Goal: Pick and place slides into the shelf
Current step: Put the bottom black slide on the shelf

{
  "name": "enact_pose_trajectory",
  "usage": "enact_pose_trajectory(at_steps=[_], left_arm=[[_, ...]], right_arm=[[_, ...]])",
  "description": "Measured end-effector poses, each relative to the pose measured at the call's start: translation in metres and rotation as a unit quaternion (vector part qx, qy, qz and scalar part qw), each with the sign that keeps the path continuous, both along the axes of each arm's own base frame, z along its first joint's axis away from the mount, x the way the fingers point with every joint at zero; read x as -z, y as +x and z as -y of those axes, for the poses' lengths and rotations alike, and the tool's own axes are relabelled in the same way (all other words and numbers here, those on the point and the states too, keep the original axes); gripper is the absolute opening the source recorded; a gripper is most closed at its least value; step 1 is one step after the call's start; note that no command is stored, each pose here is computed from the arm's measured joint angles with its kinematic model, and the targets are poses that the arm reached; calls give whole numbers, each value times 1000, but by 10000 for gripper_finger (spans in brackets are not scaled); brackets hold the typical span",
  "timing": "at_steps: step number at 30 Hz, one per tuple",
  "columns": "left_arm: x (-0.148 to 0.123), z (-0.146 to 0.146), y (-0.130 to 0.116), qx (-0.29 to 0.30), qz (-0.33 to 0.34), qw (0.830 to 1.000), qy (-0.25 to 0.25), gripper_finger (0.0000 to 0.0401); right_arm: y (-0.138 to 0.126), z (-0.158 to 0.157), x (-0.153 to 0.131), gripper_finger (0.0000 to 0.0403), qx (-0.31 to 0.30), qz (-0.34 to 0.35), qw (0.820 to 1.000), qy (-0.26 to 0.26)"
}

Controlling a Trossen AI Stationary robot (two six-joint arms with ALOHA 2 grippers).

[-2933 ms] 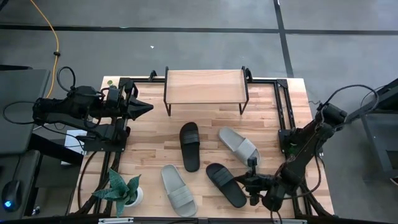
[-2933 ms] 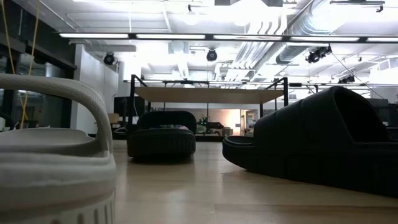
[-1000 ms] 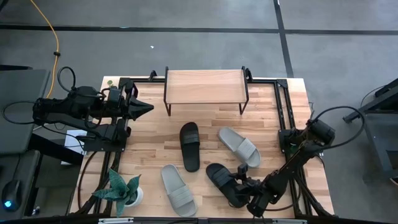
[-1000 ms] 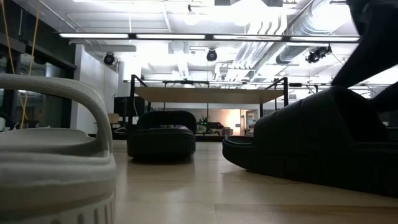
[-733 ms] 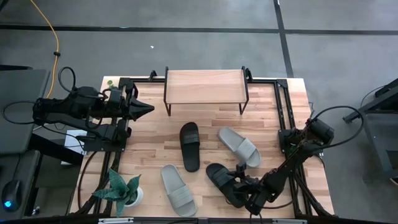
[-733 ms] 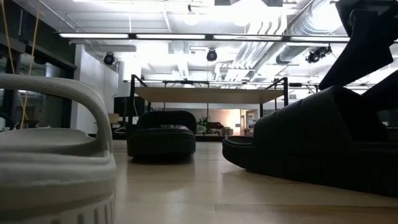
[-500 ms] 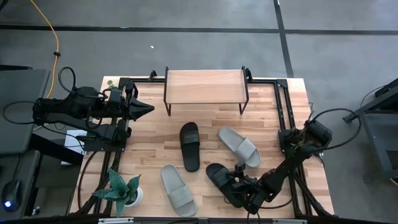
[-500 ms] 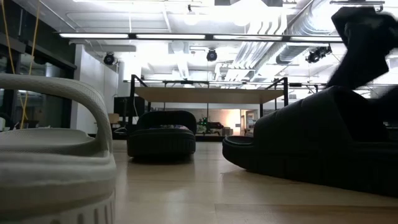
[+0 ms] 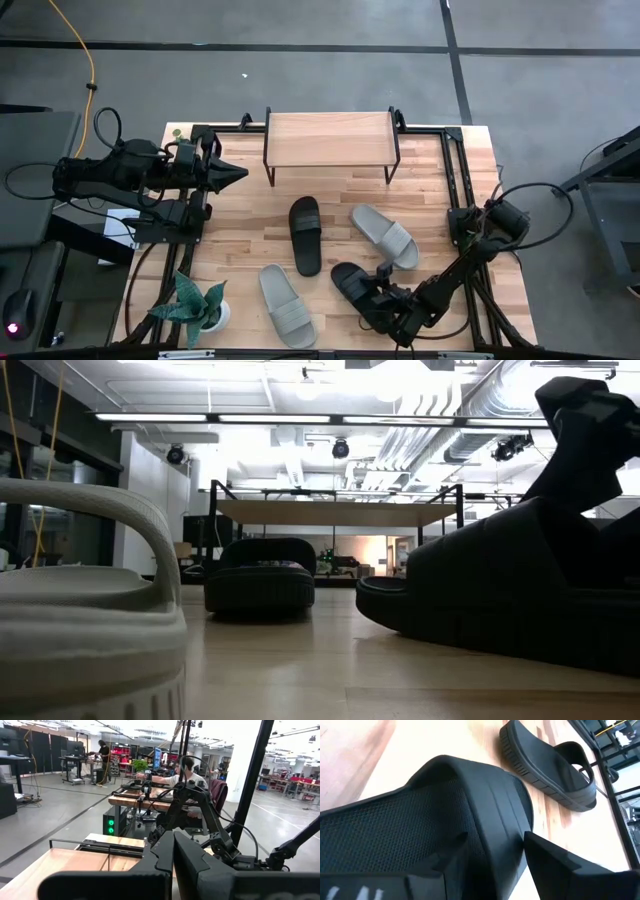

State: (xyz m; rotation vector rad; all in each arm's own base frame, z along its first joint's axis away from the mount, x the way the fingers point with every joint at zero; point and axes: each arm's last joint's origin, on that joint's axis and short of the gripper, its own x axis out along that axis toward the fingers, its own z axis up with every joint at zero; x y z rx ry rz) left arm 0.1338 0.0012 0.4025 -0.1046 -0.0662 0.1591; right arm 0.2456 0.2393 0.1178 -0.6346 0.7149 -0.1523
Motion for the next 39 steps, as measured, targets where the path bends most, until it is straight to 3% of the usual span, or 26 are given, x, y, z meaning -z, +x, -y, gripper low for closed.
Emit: enact_pose_trajectory(at_steps=[8, 19, 39], left_arm=[[0, 0, 0, 0, 0, 1000, 0, 1], [2, 0, 0, 0, -8, 1000, 0, 1], [2, 0, 0, 0, -8, 1000, 0, 1]], right_arm=[[1, 1, 0, 159, 6, 5, 1000, 2], [1, 1, 0, 9, 2, 1, 1000, -1], [9, 11, -12, 1, 4, 3, 1000, -11]])
